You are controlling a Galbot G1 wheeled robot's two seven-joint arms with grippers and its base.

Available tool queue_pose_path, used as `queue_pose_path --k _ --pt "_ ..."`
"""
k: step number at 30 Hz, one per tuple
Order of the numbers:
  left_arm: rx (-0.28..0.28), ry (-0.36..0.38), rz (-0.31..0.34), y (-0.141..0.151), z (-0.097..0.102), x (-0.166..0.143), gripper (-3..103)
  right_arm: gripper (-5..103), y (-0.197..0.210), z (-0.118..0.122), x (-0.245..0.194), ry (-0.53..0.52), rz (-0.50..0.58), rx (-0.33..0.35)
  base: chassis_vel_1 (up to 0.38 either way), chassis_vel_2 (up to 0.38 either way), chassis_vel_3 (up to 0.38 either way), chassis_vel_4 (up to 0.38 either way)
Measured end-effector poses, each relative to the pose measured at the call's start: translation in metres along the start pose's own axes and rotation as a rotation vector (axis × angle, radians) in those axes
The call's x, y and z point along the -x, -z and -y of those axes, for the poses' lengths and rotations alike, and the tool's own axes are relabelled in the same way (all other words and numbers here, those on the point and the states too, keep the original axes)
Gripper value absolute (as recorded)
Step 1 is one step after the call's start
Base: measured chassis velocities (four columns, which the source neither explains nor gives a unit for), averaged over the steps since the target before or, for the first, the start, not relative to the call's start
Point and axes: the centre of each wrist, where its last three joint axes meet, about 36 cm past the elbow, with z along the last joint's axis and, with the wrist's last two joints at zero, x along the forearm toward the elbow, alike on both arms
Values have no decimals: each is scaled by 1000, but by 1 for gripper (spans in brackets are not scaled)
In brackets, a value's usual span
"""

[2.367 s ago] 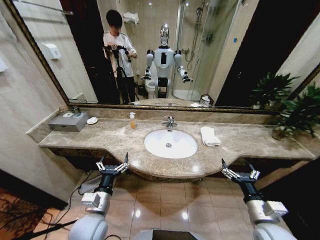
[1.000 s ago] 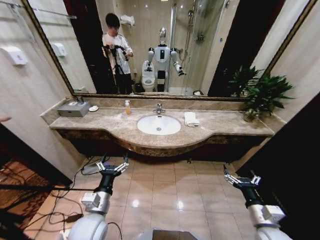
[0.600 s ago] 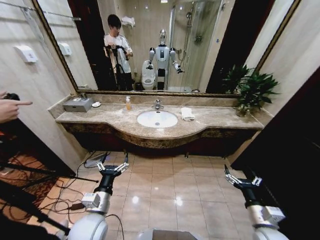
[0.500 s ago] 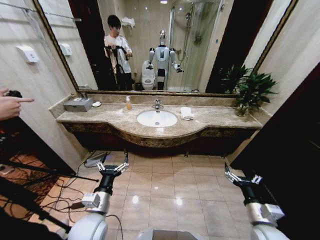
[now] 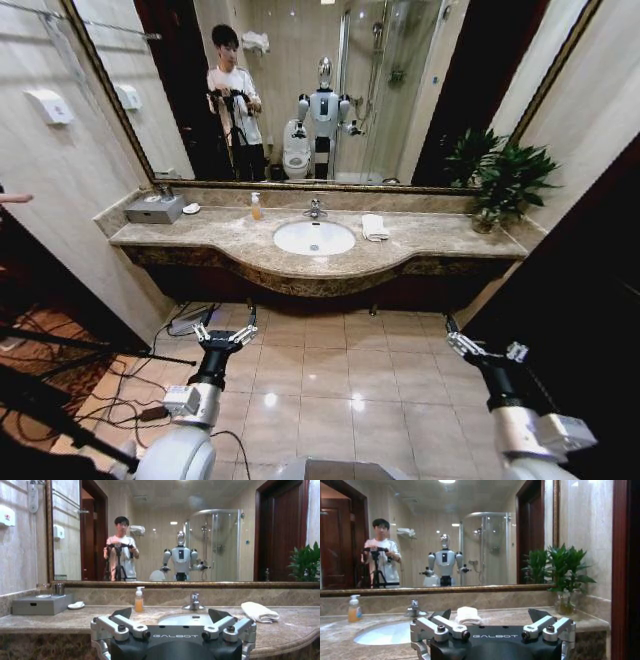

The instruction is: Pick up the towel from the sink counter and wipe the mirror surface.

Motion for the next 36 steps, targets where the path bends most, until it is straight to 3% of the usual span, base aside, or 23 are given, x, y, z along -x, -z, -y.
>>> queue_pose_path --k 15,22,36 --pt "0 0 0 0 0 0 100 100 -8 -30 14 73 -8 23 0 0 0 0" --pt "0 0 0 0 0 0 100 100 -25 -46 19 107 -34 0 0 0 0 0" --pt "0 0 0 0 0 0 100 100 -41 -93 12 170 -31 0 0 0 0 0"
